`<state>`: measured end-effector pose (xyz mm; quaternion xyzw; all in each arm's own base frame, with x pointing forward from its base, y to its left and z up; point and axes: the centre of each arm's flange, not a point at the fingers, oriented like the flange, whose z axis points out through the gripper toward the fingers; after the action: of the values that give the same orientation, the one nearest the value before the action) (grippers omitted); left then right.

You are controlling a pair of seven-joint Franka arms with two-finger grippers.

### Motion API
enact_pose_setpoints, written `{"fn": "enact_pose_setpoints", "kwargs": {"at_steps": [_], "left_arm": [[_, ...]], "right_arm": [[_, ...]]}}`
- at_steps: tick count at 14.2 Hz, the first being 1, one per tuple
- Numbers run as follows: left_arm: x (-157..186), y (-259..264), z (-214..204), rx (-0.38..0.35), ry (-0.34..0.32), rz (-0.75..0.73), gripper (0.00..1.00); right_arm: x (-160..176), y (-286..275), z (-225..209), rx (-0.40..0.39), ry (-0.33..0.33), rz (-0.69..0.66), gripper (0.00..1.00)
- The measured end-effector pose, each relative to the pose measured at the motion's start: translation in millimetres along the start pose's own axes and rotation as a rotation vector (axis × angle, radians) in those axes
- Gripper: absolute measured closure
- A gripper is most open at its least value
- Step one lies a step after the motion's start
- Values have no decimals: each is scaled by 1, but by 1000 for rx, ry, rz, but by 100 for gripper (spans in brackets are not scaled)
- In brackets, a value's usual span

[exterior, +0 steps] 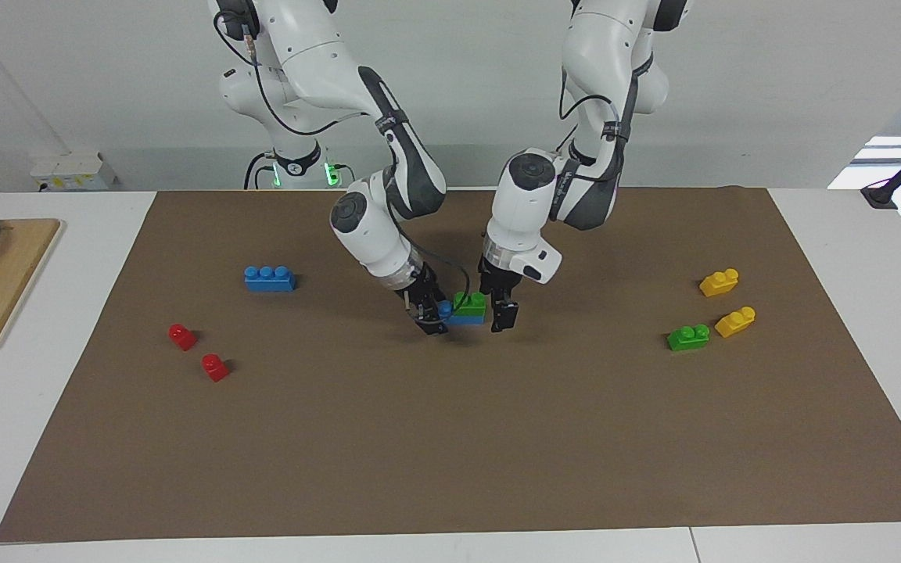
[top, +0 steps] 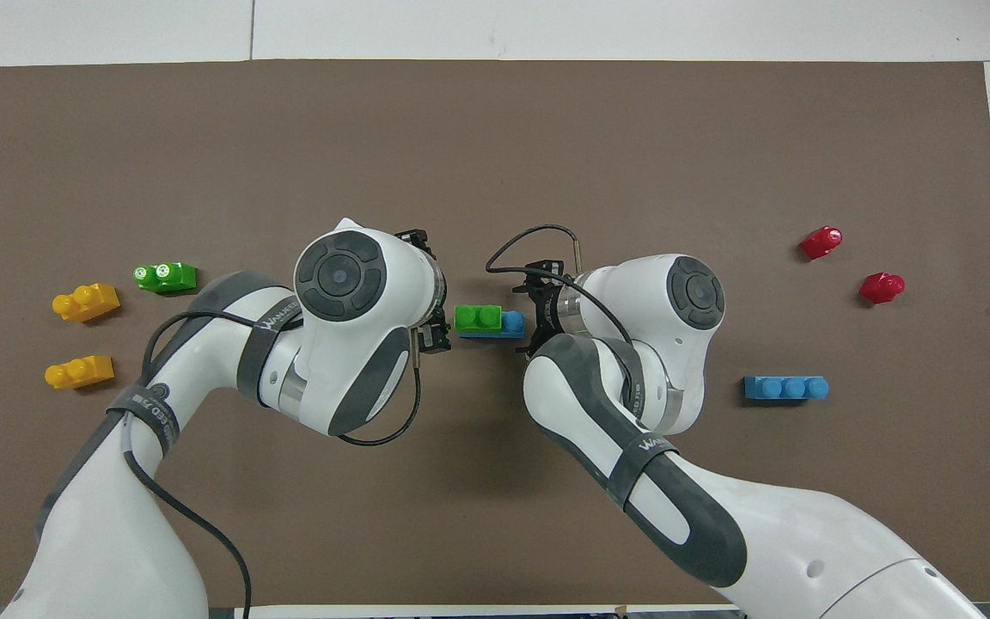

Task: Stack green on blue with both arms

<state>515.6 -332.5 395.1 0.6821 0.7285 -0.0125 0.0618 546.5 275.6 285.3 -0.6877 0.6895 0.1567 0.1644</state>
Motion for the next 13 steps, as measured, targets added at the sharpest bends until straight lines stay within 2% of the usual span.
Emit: {"fn": "enact_pose_setpoints", "kwargs": {"at_steps": [1,2,3,6,9,13], "left_arm": [[2,-4,-7,19,12,41,0],[4,-7,-14,39,24,83,0],[7,-10,-20,59,35,129,0],[30,-10,-44,108,52,284,0],[71,-2,-75,146,54,430,0],[146,13,-120,170,35,597,0]], "right_arm": [[9,-5,-10,-11,-8,18,10],[17,-10,-21,-22,-17,35,2],[23,-12,-33,-34,-28,47,0],[28,-14,-69,-64,-60,60,0],[44,-23,-120,-54,-83,55,0],[55,-34,-187,-22,-27,-80,0]]}}
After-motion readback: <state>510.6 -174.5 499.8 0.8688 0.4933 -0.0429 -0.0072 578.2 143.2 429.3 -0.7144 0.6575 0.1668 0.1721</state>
